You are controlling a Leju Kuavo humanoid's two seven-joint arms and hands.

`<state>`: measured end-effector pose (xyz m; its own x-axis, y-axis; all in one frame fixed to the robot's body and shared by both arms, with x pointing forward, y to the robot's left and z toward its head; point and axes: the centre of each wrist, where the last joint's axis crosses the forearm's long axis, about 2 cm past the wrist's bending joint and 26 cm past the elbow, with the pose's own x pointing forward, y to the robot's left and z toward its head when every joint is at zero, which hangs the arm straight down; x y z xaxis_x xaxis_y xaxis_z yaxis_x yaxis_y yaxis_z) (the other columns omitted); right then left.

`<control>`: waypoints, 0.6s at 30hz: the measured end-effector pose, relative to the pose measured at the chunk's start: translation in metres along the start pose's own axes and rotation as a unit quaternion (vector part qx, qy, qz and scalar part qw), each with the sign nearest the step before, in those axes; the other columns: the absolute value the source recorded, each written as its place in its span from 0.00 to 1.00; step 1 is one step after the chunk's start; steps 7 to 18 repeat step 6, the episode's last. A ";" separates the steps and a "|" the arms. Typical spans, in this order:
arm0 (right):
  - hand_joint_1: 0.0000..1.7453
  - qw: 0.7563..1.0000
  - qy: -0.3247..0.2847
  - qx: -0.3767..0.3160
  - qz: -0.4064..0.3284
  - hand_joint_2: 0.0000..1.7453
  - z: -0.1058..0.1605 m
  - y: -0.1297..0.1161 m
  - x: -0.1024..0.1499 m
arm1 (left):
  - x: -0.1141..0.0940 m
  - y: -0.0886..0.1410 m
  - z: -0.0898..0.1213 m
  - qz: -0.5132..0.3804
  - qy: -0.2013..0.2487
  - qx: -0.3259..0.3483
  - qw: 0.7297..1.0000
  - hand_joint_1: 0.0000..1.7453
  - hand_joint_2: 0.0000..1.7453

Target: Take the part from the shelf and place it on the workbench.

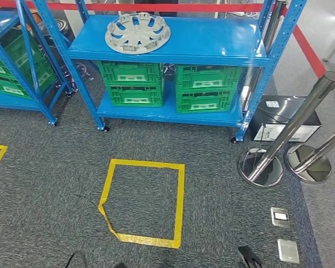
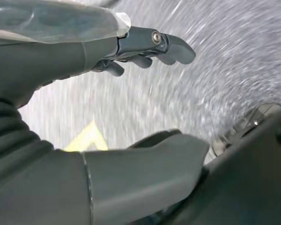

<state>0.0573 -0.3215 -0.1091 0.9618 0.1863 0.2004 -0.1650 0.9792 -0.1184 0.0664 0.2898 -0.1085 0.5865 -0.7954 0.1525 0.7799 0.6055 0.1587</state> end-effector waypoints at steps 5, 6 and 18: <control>0.00 1.000 0.005 -0.011 -0.027 0.00 0.000 0.000 0.000 | -0.001 0.000 0.000 0.113 0.017 0.005 0.993 0.00 0.00; 0.00 0.999 0.006 -0.012 -0.030 0.00 0.000 0.000 0.000 | -0.001 0.000 0.000 0.126 0.019 0.006 0.992 0.00 0.00; 0.00 0.999 0.006 -0.012 -0.030 0.00 0.000 0.000 0.000 | -0.001 0.000 0.000 0.126 0.019 0.006 0.992 0.00 0.00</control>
